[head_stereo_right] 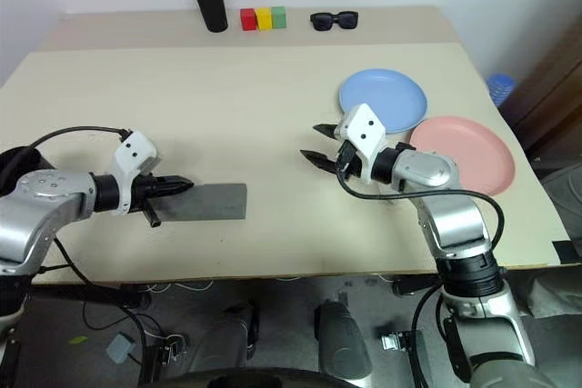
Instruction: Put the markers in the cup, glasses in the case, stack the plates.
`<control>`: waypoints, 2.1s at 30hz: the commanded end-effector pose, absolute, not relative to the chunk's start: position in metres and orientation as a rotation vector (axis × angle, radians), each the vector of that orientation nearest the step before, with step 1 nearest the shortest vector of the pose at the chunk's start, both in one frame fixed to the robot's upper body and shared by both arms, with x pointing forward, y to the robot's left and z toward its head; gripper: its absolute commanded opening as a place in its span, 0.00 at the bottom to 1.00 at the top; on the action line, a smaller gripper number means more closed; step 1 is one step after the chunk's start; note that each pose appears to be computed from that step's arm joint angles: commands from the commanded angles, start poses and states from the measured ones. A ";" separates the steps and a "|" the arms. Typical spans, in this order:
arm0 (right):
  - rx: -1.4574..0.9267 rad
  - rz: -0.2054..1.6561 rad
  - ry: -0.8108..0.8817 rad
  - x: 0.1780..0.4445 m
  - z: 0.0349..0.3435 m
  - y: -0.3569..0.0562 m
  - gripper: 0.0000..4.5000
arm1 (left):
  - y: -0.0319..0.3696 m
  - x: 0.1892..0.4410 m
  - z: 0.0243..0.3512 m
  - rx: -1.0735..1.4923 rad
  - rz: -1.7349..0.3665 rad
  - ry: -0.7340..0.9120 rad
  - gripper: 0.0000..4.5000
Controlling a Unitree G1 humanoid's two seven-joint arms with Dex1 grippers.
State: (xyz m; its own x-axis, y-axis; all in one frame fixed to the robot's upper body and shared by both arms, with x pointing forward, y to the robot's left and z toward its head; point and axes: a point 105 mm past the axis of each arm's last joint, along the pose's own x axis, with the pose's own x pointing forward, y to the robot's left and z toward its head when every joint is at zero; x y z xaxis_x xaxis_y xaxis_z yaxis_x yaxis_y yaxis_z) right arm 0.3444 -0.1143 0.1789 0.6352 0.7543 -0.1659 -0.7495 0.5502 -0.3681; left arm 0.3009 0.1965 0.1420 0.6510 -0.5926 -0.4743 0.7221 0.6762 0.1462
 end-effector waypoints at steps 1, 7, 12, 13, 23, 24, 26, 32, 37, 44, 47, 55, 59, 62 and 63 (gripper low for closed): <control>-0.524 0.724 0.048 0.377 0.182 -0.142 0.56 | 0.190 0.306 0.185 0.300 -0.721 0.144 0.00; -0.786 0.575 0.102 0.410 0.174 -0.171 0.56 | 0.168 0.288 0.184 0.319 -0.802 0.029 0.00; -0.961 0.549 0.152 0.427 0.158 -0.184 0.56 | 0.147 0.273 0.168 0.303 -0.908 0.047 0.00; -0.988 0.526 0.154 0.432 0.155 -0.187 0.51 | 0.144 0.274 0.169 0.294 -0.909 0.037 0.00; -1.054 0.497 0.108 0.442 0.155 -0.192 0.02 | 0.131 0.272 0.172 0.236 -0.903 -0.004 0.00; -1.060 0.499 0.085 0.441 0.159 -0.190 0.02 | 0.131 0.272 0.173 0.233 -0.897 -0.014 0.00; -1.074 0.500 0.020 0.439 0.171 -0.185 0.02 | 0.129 0.273 0.176 0.216 -0.888 -0.033 0.00; -0.996 0.537 -0.101 0.410 0.222 -0.195 0.02 | 0.120 0.278 0.181 0.209 -0.897 -0.069 0.00; -0.998 0.548 0.000 0.366 0.237 -0.240 0.02 | 0.113 0.276 0.177 0.213 -0.943 -0.055 0.00; -0.983 0.552 0.302 0.310 0.205 -0.295 0.02 | 0.100 0.278 0.171 0.222 -1.037 -0.042 0.00; -0.964 0.538 0.348 0.304 0.194 -0.300 0.02 | 0.091 0.279 0.173 0.222 -1.077 -0.056 0.00; -0.909 0.558 0.384 0.304 0.181 -0.291 0.21 | 0.081 0.277 0.172 0.215 -1.107 -0.069 0.00; -0.912 0.577 0.380 0.303 0.185 -0.286 0.63 | 0.079 0.270 0.168 0.218 -1.120 -0.059 0.00; -0.927 0.577 0.369 0.304 0.190 -0.286 0.96 | 0.079 0.267 0.166 0.215 -1.122 -0.055 0.00; -0.910 0.589 0.353 0.303 0.193 -0.282 0.96 | 0.079 0.267 0.165 0.214 -1.122 -0.054 0.00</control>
